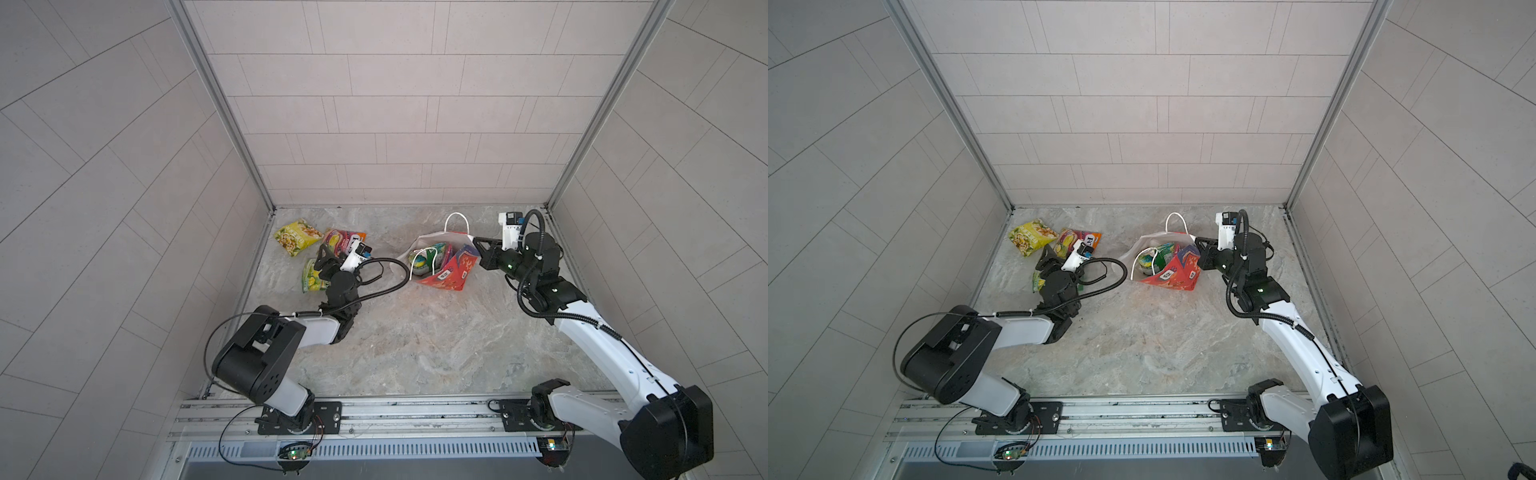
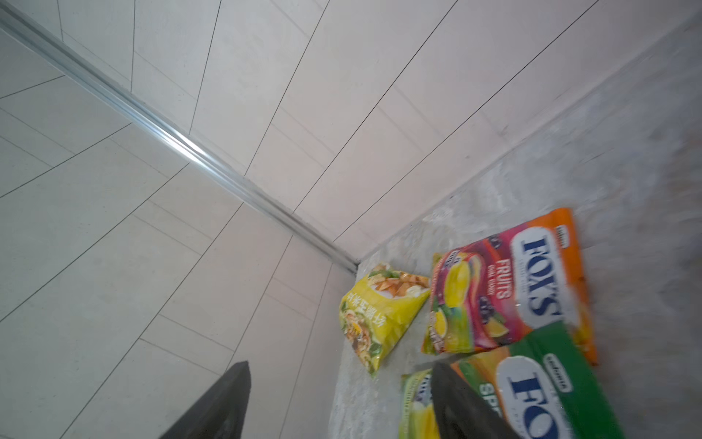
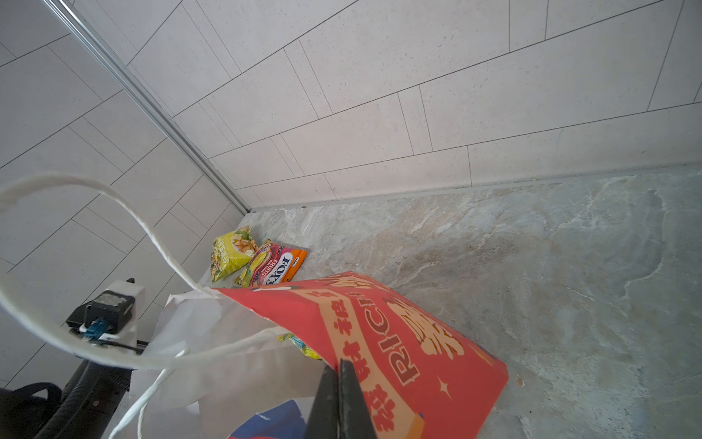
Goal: Take the snacks out of the paper bag
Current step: Place the snack at the middle-left of the table, then rotate the snack at the top-left of the table.
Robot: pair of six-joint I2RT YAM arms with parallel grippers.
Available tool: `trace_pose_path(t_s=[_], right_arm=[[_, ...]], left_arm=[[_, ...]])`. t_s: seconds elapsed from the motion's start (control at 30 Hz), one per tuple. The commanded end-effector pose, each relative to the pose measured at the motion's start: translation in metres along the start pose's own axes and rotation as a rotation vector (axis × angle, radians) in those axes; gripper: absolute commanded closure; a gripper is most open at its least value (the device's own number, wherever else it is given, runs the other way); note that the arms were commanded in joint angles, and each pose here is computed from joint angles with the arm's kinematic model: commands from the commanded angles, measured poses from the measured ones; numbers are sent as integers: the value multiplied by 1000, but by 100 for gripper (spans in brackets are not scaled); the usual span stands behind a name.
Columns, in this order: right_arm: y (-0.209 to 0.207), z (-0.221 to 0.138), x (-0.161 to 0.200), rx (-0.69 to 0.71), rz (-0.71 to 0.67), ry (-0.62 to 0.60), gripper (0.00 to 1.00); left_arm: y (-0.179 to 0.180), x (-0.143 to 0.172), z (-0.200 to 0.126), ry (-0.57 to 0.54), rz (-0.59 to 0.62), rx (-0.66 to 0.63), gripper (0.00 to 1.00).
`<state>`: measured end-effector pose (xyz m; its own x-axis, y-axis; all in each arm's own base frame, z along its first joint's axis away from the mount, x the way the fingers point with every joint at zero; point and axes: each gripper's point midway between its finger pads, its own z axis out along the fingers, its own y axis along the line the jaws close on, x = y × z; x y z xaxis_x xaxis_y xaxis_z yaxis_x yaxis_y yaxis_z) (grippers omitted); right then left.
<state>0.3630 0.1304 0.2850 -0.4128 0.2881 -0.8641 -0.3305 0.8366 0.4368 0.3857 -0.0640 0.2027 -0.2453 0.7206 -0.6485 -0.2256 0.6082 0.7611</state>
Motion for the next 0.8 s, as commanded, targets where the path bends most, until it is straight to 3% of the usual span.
trace_pose_path(t_s=[0.0, 0.17, 0.3, 0.4, 0.47, 0.63, 0.77], right_arm=[[-2, -4, -1, 7, 15, -14, 100], [-3, -1, 1, 2, 25, -8, 100], [-4, 0, 2, 0, 29, -10, 100], [-4, 1, 4, 2, 28, -8, 100], [-6, 1, 5, 5, 29, -4, 100], [-7, 3, 7, 10, 24, 4, 100], [-7, 4, 7, 9, 27, 3, 100]], left_arm=[[12, -18, -16, -36, -200, 79, 19], [43, -38, -22, 38, -601, 269, 19], [25, -32, -9, 198, -659, 351, 23], [12, -9, 20, 373, -803, 427, 27], [20, 9, 46, 462, -864, 385, 32], [26, 43, 110, 631, -849, 432, 28], [29, 77, 155, 752, -666, 437, 19]])
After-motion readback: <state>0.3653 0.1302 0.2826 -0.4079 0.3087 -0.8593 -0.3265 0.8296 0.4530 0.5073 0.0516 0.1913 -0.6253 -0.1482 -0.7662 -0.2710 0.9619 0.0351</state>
